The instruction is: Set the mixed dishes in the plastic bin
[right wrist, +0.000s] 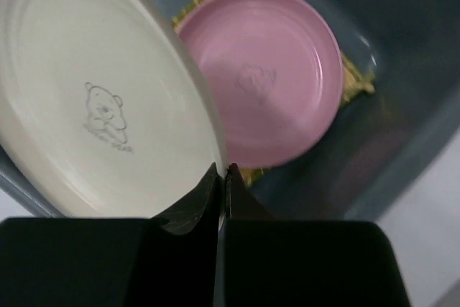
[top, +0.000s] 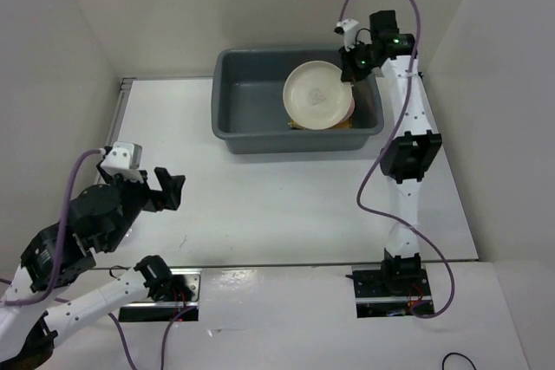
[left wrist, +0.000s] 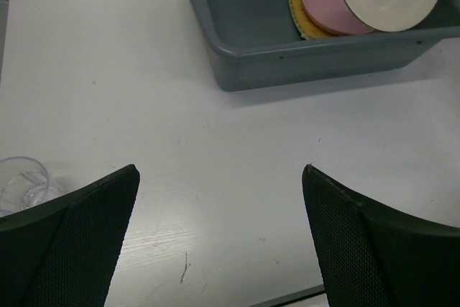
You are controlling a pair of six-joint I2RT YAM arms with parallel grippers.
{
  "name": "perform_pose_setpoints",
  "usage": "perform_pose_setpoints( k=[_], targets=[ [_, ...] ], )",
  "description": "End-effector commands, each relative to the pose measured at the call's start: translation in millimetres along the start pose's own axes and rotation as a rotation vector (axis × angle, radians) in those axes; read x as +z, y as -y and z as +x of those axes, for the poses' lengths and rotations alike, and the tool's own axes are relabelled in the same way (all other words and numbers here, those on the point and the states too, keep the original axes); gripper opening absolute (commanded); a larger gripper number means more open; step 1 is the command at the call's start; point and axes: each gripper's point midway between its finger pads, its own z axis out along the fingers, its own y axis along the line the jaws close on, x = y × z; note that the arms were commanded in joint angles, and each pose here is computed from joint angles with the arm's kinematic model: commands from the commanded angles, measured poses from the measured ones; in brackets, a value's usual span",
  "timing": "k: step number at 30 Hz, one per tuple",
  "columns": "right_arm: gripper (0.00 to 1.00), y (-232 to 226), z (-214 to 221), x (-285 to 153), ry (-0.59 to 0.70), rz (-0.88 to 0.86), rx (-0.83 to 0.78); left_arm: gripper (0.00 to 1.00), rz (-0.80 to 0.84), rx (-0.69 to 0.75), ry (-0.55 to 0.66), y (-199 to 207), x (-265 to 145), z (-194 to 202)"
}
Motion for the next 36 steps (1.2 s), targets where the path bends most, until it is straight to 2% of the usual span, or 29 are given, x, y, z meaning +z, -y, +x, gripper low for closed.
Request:
perform_pose_setpoints(
  k=[1, 7, 15, 16, 19, 21, 22, 23, 24, 25, 26, 27, 28, 29, 31, 34, 35, 36],
  targets=[
    [0.00, -8.5, -40.1, -11.3, 0.092, 0.037, -0.092, 1.00, -0.036, -0.017, 0.013, 0.5, 6.3, -8.0],
    [0.00, 10.0, -11.2, 61.0, 0.013, 0.049, -0.068, 1.00, -0.108, -0.115, 0.109, -26.6, -14.9, -21.9],
    [0.00, 40.9, -9.0, 89.0, 0.033, 0.171, -0.060, 1.00, -0.117, -0.131, 0.119, -30.9, -18.5, -22.1],
    [0.01, 47.0, -6.9, 92.1, 0.026, 0.198, -0.061, 1.00, -0.117, -0.130, 0.119, -30.9, -18.4, -22.1],
    [0.16, 62.9, -7.2, 97.8, 0.034, 0.273, -0.058, 1.00, -0.117, -0.130, 0.119, -30.9, -18.4, -22.1],
    [0.16, 67.0, -7.5, 96.5, 0.034, 0.298, -0.050, 1.00, -0.117, -0.130, 0.119, -30.9, -18.4, -22.1],
    [0.17, 70.2, -9.5, 90.8, 0.032, 0.322, -0.050, 1.00, -0.114, -0.138, 0.128, -32.4, -21.0, -23.0],
    [0.34, 71.1, -15.2, 86.3, 0.048, 0.330, -0.055, 1.00, -0.114, -0.138, 0.128, -32.4, -21.0, -23.1],
    [0.40, 72.5, -19.2, 79.6, 0.054, 0.346, -0.056, 1.00, -0.120, -0.145, 0.138, -35.2, -23.4, -24.3],
    [0.40, 74.3, -33.0, 63.8, 0.090, 0.375, -0.053, 1.00, -0.122, -0.139, 0.132, -35.9, -23.5, -22.5],
    [0.59, 75.0, -39.7, 53.0, 0.104, 0.394, -0.057, 1.00, -0.122, -0.139, 0.132, -36.0, -23.5, -22.4],
    [0.71, 78.7, -44.5, 40.8, 0.120, 0.409, -0.055, 1.00, -0.122, -0.139, 0.132, -36.0, -23.5, -22.4],
    [0.76, 79.4, -53.9, 28.1, 0.146, 0.431, -0.049, 1.00, -0.122, -0.139, 0.132, -36.0, -23.5, -22.4],
    [0.76, 76.8, -70.2, 1.4, 0.190, 0.459, -0.050, 1.00, -0.133, -0.149, 0.136, -37.6, -23.6, -23.0],
    [0.80, 68.5, -77.9, -24.9, 0.203, 0.465, -0.053, 1.00, -0.163, -0.147, 0.131, -40.5, -22.2, -24.3],
    [0.81, 31.4, -69.9, -57.5, 0.163, 0.353, -0.054, 1.00, -0.285, -0.119, 0.080, -49.9, -13.2, -18.4],
    [0.81, 25.3, -55.3, -54.8, 0.121, 0.316, 0.027, 1.00, -0.309, -0.143, 0.079, -49.6, -12.2, -23.3],
    [0.82, 11.4, -60.9, -87.1, 0.130, 0.309, 0.005, 1.00, -0.330, -0.128, 0.058, -47.5, -7.0, -22.5]
  ],
)
